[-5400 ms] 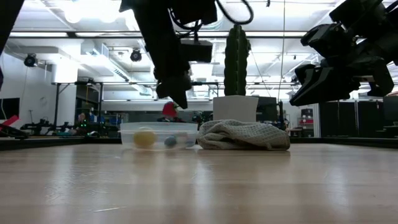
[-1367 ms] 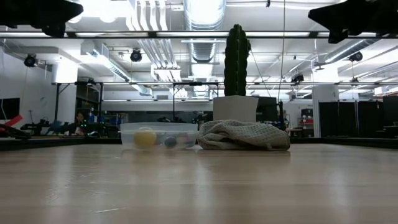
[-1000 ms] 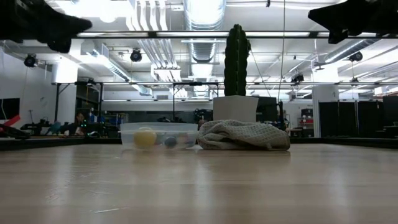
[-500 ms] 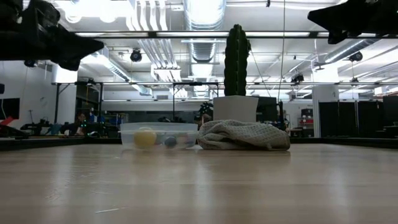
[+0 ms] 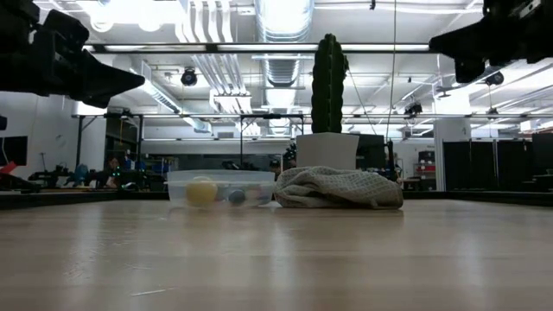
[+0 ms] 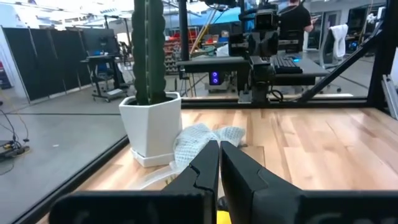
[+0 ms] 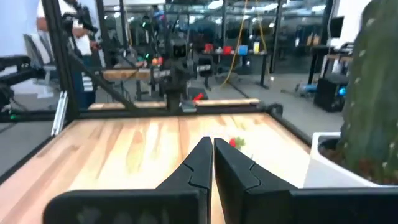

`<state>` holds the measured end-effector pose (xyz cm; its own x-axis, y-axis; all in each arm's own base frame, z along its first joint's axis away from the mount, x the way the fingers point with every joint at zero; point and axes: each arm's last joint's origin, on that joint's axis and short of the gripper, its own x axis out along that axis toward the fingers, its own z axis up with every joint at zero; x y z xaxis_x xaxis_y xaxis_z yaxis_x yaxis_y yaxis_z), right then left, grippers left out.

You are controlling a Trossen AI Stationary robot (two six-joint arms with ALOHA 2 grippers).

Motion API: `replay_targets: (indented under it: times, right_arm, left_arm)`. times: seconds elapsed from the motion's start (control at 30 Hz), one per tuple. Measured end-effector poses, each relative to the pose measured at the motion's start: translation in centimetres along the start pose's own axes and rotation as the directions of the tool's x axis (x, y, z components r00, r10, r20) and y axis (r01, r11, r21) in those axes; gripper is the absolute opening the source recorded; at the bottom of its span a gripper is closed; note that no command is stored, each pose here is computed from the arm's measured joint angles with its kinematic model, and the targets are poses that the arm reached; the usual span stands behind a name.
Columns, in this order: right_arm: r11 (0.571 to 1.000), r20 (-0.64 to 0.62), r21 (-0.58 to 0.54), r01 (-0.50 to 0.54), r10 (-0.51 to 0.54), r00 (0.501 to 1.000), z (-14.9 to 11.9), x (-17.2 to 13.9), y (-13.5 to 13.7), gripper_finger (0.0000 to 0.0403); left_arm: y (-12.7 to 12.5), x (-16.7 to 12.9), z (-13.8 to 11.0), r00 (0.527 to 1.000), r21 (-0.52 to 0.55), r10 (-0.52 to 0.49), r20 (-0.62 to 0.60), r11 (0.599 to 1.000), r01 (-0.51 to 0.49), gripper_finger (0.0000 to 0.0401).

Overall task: Pick and placing Produce into tupperware
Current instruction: Return to Home Position

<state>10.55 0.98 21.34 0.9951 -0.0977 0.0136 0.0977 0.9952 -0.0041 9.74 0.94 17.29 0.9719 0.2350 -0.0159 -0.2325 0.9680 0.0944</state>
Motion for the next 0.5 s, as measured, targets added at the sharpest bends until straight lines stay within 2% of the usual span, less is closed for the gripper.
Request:
replay_targets:
  times: [0.1, 0.2, 0.37, 0.5]
  right_arm:
    - [0.996, 0.013, -0.061, -0.072, 0.073, 0.997, -0.2, 0.0, 0.2, 0.0009]
    - [0.984, 0.098, -0.132, -0.119, 0.133, 0.986, 0.3, 0.1, 0.4, 0.0009]
    - [0.988, 0.042, -0.131, -0.081, 0.087, 0.995, -0.8, 0.4, -0.3, 0.0008]
    - [0.992, 0.043, -0.119, -0.037, 0.043, 0.998, -1.3, 0.5, -1.3, 0.0008]
  left_arm:
    - [0.0, -0.1, 0.0, 1.000, 0.001, -0.002, -0.001, 1.000, 0.002, 0.0000]
    - [0.1, -0.1, 0.0, 1.000, 0.001, 0.014, 0.000, 1.000, -0.014, 0.0000]
    - [0.1, -0.1, 0.0, 1.000, 0.002, 0.014, 0.000, 1.000, -0.014, 0.0000]
    - [0.1, -0.1, 0.0, 1.000, 0.001, 0.014, 0.001, 1.000, -0.014, 0.0000]
